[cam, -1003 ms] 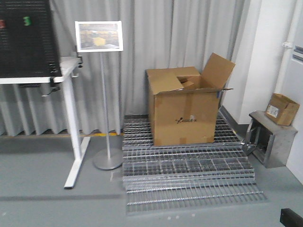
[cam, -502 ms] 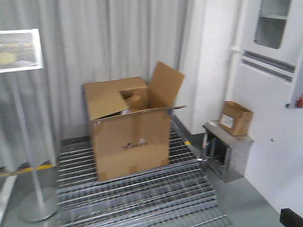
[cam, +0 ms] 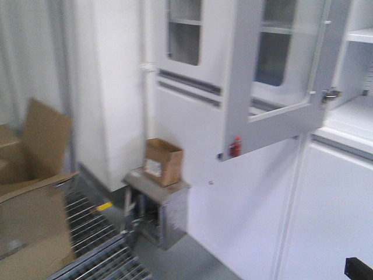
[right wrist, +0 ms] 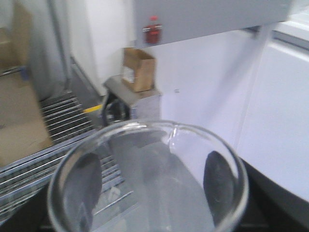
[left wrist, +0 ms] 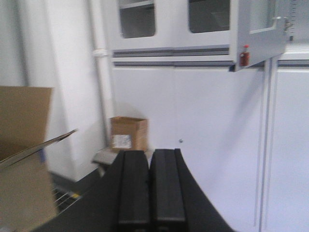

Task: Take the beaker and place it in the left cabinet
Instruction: 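Drive toward the white cabinet with the open glass door, then position the base in front of the shelf with the blue tray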

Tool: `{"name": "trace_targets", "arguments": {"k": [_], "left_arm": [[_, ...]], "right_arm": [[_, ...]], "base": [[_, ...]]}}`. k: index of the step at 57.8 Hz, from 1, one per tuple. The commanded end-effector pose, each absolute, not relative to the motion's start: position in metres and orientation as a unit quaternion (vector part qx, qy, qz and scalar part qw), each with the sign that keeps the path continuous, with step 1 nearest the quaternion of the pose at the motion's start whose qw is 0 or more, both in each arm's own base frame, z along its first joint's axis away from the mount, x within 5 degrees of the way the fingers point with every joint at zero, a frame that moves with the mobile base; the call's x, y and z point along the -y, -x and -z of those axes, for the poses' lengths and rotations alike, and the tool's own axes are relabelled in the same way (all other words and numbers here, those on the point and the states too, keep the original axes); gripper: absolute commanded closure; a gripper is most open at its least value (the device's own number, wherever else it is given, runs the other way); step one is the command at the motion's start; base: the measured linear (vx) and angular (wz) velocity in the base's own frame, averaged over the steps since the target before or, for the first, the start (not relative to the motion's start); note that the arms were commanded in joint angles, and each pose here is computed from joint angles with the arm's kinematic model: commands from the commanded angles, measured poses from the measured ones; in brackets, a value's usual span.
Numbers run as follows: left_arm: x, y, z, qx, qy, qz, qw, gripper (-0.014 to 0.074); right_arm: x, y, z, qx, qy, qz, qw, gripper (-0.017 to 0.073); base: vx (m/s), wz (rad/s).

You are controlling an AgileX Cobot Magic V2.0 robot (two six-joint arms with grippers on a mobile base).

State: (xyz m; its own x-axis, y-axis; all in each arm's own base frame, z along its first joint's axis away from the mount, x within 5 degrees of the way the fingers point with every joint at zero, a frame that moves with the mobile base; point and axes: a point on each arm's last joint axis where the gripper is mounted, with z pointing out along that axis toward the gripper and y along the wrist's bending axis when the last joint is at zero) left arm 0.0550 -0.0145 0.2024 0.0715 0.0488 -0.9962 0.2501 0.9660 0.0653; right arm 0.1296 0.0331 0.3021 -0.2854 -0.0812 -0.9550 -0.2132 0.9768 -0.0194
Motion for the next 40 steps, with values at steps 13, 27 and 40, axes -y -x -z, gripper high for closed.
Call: {"name": "trace_targets", "arguments": {"k": [13,27,40], "left_arm": [[0.0141,-0.0536,-0.2055,-0.647,-0.102,0.077,0.752,0.0592],[0.0141,-0.0536,-0.2055,-0.647,-0.102,0.077,0.752,0.0592],[0.0141,-0.0536,-0.2055,-0.647,-0.102,0.077,0.752,0.0592]], "right_arm": [[-0.0358,-0.1306,-0.3186,-0.768,0.102,-0.067,0.629,0.0565],[-0.0358,-0.1306,-0.3186,-0.768,0.102,-0.067,0.629,0.0565],[-0.0358,-0.1306,-0.3186,-0.768,0.102,-0.067,0.629,0.0565]], "base": [[0.43,-0.71],[0.38,-0.69],[0.33,-0.74]]}}
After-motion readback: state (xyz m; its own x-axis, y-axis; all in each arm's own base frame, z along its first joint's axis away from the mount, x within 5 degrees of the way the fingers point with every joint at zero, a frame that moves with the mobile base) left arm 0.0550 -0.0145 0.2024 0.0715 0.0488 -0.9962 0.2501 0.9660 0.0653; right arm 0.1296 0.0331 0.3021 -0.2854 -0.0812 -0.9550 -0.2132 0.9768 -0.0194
